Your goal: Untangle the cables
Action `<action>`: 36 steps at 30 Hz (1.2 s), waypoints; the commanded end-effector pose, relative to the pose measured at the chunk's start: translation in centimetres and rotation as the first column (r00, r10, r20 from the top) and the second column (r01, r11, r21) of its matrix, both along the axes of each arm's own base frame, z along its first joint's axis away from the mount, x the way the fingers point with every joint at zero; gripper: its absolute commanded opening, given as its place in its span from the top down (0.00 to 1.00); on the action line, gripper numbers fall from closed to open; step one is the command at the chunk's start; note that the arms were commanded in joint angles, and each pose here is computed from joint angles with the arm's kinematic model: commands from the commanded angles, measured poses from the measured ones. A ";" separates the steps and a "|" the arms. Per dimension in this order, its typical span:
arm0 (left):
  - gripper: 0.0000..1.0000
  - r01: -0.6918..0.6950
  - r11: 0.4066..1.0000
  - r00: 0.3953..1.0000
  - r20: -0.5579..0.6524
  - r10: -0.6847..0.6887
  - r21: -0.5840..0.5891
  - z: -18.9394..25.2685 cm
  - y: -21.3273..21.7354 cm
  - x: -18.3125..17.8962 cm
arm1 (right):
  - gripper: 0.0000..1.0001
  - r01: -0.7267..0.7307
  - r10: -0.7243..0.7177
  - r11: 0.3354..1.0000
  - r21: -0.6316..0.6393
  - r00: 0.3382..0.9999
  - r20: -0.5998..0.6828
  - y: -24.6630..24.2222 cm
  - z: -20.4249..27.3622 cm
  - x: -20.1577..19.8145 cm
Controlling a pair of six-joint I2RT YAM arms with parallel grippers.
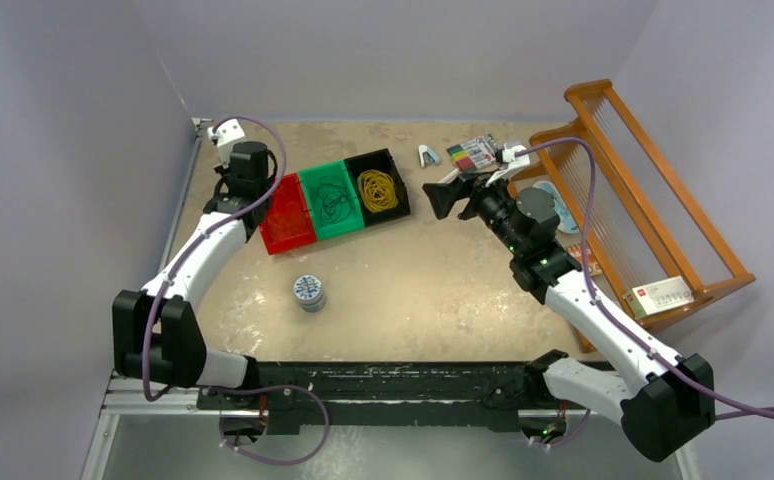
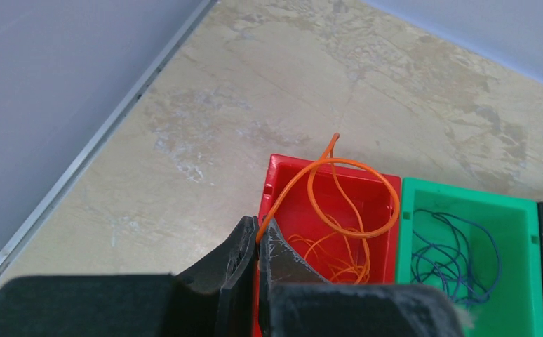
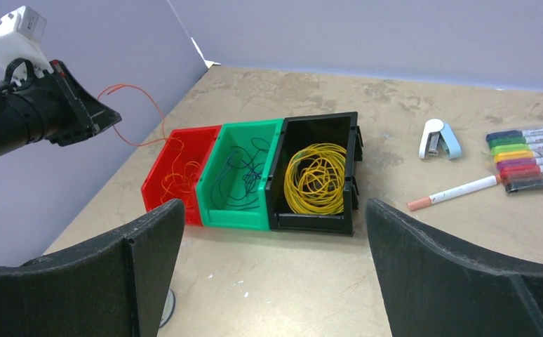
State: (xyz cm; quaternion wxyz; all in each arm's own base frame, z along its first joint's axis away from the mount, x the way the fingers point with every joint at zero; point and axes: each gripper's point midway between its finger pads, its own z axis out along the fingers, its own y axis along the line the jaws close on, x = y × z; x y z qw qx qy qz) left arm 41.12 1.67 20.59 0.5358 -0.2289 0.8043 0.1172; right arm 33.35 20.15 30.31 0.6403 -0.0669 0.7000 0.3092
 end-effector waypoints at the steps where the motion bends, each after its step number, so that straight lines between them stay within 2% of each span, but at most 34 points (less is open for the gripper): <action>1: 1.00 -0.085 0.996 0.996 0.017 0.084 0.039 1.8 1.3 0.5 | 0.01 -0.005 0.003 1.000 0.028 0.999 0.050 0.0 1.9 0.1; 11: 1.00 -0.005 0.997 0.992 -0.126 0.014 0.072 -2.5 -0.5 1.4 | 0.01 -0.006 0.006 1.000 0.016 0.999 0.041 0.1 1.5 0.2; 24: 1.00 0.097 0.995 0.964 -0.247 -0.102 -0.031 -9.2 -3.4 3.1 | 0.01 -0.011 0.011 1.000 0.008 1.000 0.029 0.2 1.1 0.3; 36: 1.00 0.116 0.990 0.940 -0.313 -0.136 -0.081 -13.4 -4.5 3.3 | 0.01 -0.016 0.016 1.000 0.002 1.000 0.018 0.4 0.7 0.3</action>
